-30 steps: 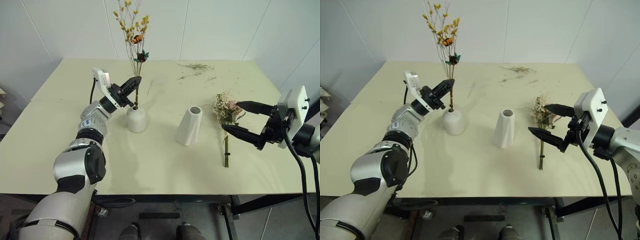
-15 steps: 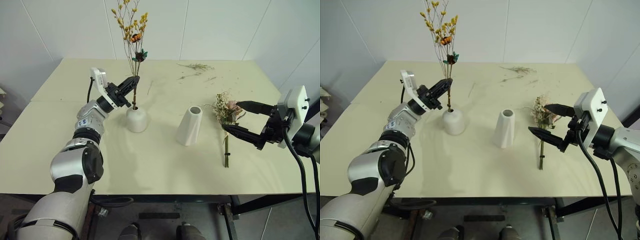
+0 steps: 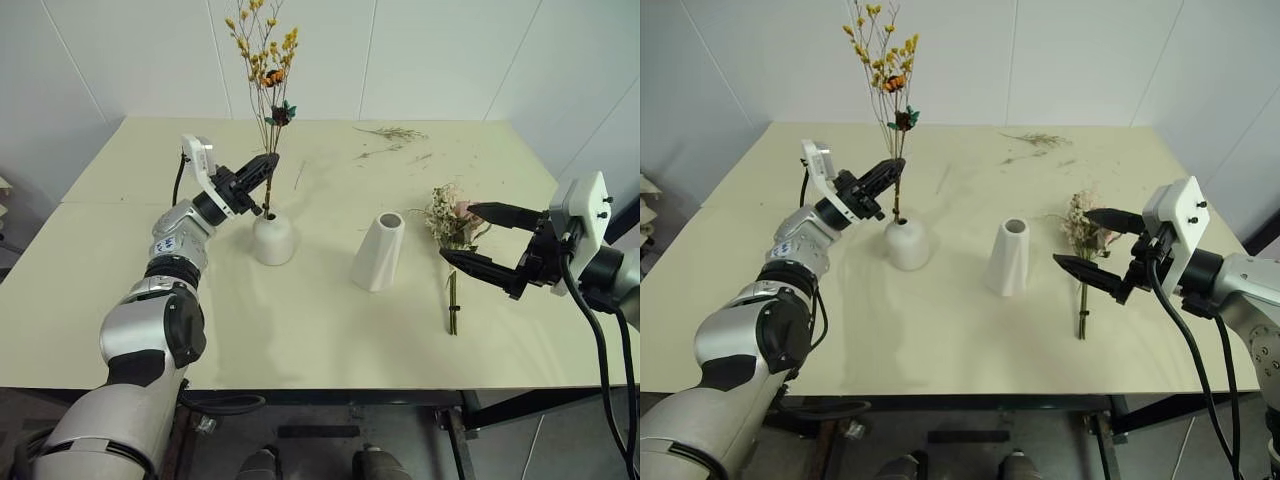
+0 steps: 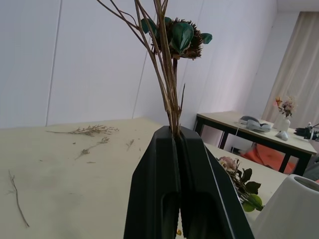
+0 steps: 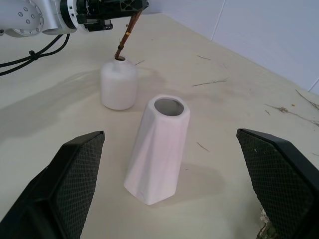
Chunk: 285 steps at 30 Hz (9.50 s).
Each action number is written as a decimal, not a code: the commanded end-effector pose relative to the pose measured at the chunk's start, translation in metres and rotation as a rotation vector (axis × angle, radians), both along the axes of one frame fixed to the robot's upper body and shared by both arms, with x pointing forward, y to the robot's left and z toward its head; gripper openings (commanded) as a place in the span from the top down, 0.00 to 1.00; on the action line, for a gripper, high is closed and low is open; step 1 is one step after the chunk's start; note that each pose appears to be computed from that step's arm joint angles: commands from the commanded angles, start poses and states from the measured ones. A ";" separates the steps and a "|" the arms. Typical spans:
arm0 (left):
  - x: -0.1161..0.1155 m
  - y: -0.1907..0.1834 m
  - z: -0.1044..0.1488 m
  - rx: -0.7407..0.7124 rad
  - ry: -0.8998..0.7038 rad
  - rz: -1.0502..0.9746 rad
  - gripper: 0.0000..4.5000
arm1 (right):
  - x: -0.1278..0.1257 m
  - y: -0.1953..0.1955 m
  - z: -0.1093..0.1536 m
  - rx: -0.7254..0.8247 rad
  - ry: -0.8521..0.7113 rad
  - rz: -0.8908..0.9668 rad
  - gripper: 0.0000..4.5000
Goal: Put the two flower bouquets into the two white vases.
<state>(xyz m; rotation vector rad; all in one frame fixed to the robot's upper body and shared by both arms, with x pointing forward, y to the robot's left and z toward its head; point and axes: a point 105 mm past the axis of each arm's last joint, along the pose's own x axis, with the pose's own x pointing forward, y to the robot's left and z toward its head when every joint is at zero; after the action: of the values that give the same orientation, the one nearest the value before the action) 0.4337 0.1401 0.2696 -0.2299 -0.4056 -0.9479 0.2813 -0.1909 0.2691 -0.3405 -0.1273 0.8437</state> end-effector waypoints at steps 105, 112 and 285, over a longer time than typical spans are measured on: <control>0.004 0.002 -0.022 0.150 0.054 0.054 0.99 | -0.004 0.001 0.004 0.024 -0.046 -0.026 0.00; 0.006 0.000 -0.017 0.138 0.053 0.059 0.73 | -0.004 0.001 0.004 0.022 -0.048 -0.029 0.00; -0.028 0.069 0.049 0.073 -0.142 0.032 0.99 | -0.018 0.039 0.036 0.076 -0.094 0.301 0.00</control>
<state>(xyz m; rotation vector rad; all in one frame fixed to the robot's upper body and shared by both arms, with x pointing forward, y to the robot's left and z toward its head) 0.4085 0.1986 0.3110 -0.0893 -0.4518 -0.9852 0.2676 -0.1516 0.2916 -0.3066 -0.2435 1.1174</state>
